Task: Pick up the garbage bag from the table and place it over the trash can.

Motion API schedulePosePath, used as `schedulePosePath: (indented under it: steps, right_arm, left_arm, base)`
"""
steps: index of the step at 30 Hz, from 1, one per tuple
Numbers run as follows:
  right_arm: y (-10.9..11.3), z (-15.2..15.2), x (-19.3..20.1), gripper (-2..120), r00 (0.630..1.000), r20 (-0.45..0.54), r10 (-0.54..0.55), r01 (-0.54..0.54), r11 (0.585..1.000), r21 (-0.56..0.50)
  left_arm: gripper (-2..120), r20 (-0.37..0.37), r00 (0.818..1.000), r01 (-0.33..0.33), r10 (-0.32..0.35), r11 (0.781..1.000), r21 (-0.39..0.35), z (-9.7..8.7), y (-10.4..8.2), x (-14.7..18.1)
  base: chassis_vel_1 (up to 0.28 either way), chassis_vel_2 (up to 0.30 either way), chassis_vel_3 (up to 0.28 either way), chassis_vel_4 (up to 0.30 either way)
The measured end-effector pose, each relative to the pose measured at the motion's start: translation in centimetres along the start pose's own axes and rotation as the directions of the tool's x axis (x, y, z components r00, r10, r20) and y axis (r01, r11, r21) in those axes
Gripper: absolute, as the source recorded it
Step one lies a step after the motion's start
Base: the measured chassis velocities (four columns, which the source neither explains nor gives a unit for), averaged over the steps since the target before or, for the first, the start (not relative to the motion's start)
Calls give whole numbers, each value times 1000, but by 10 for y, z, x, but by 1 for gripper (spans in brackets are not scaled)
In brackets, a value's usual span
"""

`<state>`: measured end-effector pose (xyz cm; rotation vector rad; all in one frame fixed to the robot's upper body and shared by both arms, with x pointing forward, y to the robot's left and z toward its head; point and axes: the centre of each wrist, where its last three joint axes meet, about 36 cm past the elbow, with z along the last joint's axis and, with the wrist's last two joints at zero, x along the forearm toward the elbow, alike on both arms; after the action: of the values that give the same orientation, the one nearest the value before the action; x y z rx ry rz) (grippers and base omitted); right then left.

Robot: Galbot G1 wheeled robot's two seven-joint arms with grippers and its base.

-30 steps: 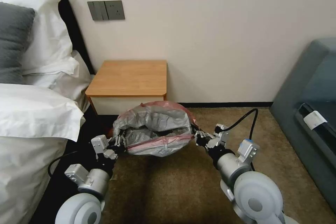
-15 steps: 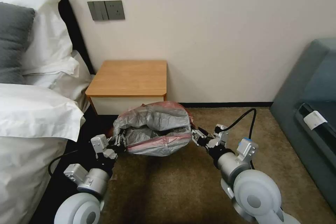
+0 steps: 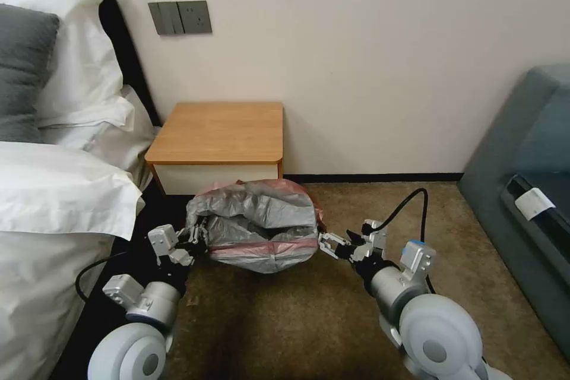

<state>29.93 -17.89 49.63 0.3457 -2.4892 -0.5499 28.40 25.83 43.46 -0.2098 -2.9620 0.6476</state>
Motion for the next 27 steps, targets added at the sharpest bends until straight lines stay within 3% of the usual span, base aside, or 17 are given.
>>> schedulePosePath:
  steps: [13,27]
  right_arm:
    - [0,-1,7,100,998,-66,14,-11,999,46]
    - [-8,8,-5,100,997,-42,66,-60,988,140]
  left_arm:
    - [6,9,1000,0,0,1000,-21,2,3,-4]
    - [6,7,1000,12,-12,1000,6,-2,2,-3]
  base:
    - [0,0,0,0]
    - [0,0,0,0]
